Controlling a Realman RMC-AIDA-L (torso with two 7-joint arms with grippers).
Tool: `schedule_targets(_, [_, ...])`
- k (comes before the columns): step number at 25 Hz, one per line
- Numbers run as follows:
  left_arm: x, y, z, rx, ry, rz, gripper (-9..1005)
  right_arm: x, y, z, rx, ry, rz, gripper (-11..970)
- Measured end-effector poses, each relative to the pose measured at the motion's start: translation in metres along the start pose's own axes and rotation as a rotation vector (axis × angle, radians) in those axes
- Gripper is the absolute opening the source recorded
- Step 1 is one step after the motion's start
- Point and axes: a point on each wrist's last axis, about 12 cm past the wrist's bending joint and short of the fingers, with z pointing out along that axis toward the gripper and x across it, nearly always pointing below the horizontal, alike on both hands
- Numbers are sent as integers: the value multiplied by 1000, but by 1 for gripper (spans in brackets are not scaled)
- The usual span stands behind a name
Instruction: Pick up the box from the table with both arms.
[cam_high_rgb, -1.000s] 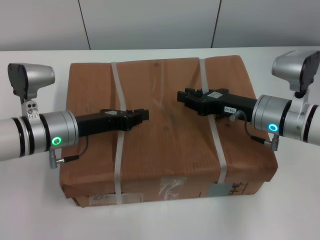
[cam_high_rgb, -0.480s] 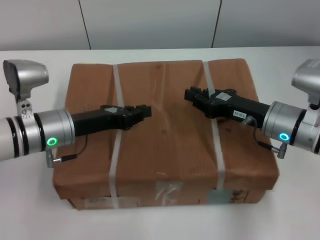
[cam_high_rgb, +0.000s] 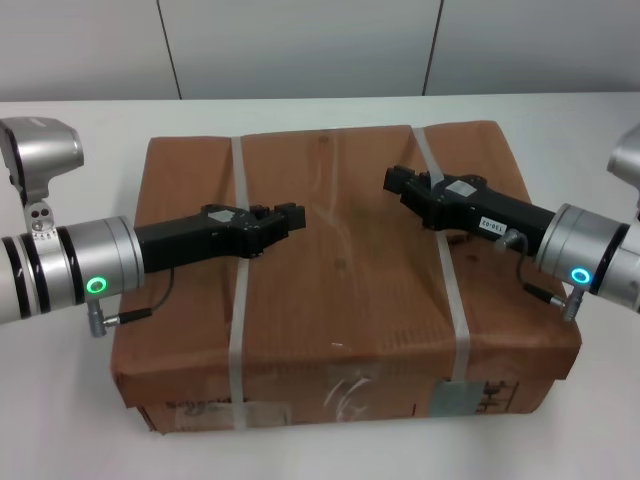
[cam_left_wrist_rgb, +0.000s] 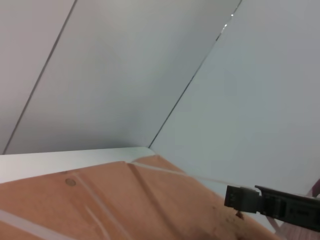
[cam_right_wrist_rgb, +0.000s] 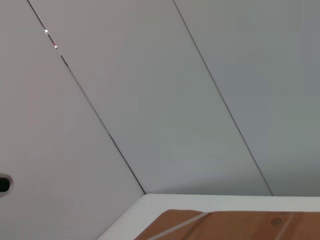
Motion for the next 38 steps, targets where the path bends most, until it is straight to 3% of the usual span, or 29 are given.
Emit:
schedule_targets(13, [-1,-2,-4,20,-31,16,129,-1,2,-2,-17,-18,-3,58])
schedule_targets(38, [-4,-11,-17,94,-103,44,129,0,10,-18,-83,-113,0,57])
